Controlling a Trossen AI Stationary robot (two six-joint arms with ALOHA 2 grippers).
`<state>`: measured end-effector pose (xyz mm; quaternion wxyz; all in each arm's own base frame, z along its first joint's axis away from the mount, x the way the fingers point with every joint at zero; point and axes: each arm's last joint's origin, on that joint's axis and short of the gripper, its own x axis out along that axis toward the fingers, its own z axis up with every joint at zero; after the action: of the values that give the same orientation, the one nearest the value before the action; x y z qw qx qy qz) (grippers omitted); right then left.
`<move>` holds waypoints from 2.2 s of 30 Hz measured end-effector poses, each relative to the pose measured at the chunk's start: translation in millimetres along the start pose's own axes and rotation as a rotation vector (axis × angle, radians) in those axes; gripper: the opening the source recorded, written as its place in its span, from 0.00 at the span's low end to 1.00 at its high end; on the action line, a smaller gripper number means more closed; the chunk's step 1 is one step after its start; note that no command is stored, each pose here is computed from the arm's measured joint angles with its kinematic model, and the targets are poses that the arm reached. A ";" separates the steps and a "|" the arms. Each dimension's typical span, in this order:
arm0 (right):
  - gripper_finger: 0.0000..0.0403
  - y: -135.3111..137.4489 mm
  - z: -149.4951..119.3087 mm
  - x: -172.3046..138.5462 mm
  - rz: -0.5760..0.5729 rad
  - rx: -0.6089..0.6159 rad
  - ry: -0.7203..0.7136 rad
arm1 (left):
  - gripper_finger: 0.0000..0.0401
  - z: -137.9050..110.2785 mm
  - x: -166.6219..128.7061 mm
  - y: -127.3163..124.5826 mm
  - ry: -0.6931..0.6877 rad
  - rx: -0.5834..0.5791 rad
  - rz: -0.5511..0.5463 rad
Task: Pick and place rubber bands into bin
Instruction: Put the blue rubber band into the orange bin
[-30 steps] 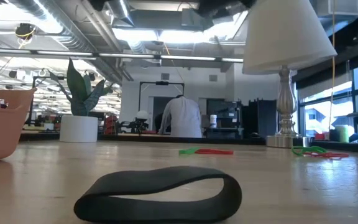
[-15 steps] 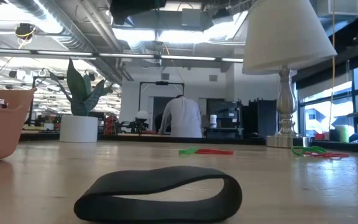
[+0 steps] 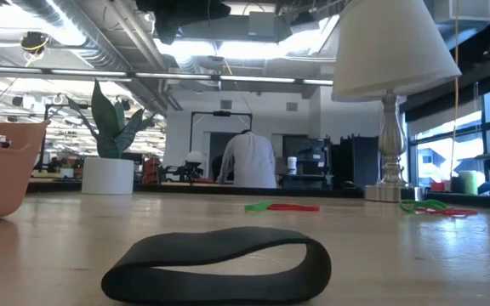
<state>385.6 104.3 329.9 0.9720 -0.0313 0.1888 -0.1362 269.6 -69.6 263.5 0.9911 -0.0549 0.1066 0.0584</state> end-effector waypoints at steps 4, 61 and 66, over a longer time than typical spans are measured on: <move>0.00 -0.3 -2.4 -0.1 -0.002 -0.010 0.023 | 0.06 0.1 1.3 1.8 0.014 -0.036 -0.051; 0.16 -23.1 -173.6 -155.6 0.327 0.499 0.259 | 0.01 -52.6 -51.3 -109.2 1.045 -0.756 0.544; 0.16 -22.1 -171.8 -156.4 0.357 0.473 0.267 | 0.06 -72.4 -50.5 -121.0 1.180 -0.823 0.629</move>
<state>176.0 124.8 229.2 0.9275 0.2472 0.2803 -0.0066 221.2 -203.0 215.8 0.6073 -0.4069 0.5960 0.3323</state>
